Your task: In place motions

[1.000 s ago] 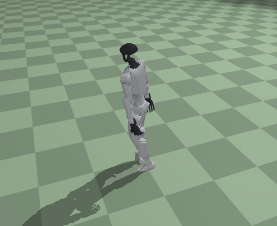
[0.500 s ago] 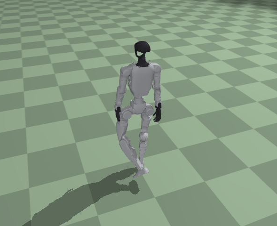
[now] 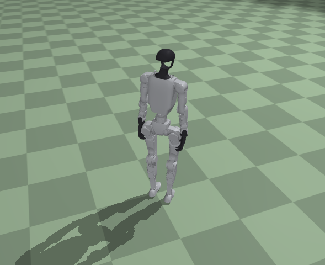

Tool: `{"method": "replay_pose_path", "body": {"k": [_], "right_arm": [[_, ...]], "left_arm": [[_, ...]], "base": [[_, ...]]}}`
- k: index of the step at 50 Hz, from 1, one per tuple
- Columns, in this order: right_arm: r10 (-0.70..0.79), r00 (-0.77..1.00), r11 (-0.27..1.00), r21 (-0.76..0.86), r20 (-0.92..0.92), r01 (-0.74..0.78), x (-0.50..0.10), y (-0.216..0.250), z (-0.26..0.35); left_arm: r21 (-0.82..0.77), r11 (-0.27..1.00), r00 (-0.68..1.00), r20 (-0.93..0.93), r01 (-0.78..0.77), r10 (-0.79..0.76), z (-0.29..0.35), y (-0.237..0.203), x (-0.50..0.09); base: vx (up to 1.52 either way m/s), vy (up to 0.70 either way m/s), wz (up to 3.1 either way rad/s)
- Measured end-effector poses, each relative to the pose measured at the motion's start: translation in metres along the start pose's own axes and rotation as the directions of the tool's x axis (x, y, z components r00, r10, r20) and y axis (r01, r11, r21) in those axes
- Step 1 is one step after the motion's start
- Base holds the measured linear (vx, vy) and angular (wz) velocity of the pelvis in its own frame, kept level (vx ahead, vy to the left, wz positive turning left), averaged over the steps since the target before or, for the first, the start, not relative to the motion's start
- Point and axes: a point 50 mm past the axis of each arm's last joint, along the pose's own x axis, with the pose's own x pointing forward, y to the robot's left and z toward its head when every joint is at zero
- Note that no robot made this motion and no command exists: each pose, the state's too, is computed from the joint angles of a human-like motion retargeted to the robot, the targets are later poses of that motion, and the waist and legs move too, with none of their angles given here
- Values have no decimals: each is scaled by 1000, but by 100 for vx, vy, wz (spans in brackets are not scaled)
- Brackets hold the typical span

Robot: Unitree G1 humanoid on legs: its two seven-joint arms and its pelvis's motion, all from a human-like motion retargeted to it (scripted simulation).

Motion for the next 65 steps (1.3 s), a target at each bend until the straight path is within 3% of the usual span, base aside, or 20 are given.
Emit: {"method": "replay_pose_path", "body": {"k": [5,10,16,23,33,41,50,57,65], "right_arm": [[116,982,973,215,-151,-82,1,12,-49],[111,975,947,318,-194,-45,2,22,-74],[111,976,946,320,-188,-46,4,28,-75],[138,980,957,273,-142,-95,6,36,-57],[6,1000,993,118,-17,-4,0,-11,-29],[-43,994,980,188,-102,62,-3,-28,-58],[35,993,975,224,-117,-8,3,5,-67],[49,997,973,229,-65,-33,5,11,-64],[-87,996,945,318,33,72,-2,-26,-38]], "left_arm": [[50,996,996,54,-68,65,18,21,-7],[-28,997,991,113,-68,71,32,30,-12],[-73,996,981,183,-49,61,46,29,-15],[12,998,983,170,-67,64,44,29,-14],[23,998,986,158,-60,56,43,22,-12],[-36,997,985,157,-63,68,36,26,-11],[-187,977,980,149,-103,132,29,45,-14],[-80,987,988,60,-138,143,13,39,-10],[-48,998,997,66,-44,47,13,0,-1]], "base": [[14,1,-90],[8,-5,-17],[0,-1,3],[-4,-8,123],[-10,-12,151],[13,0,264],[34,11,253],[46,30,181],[28,36,93]]}}
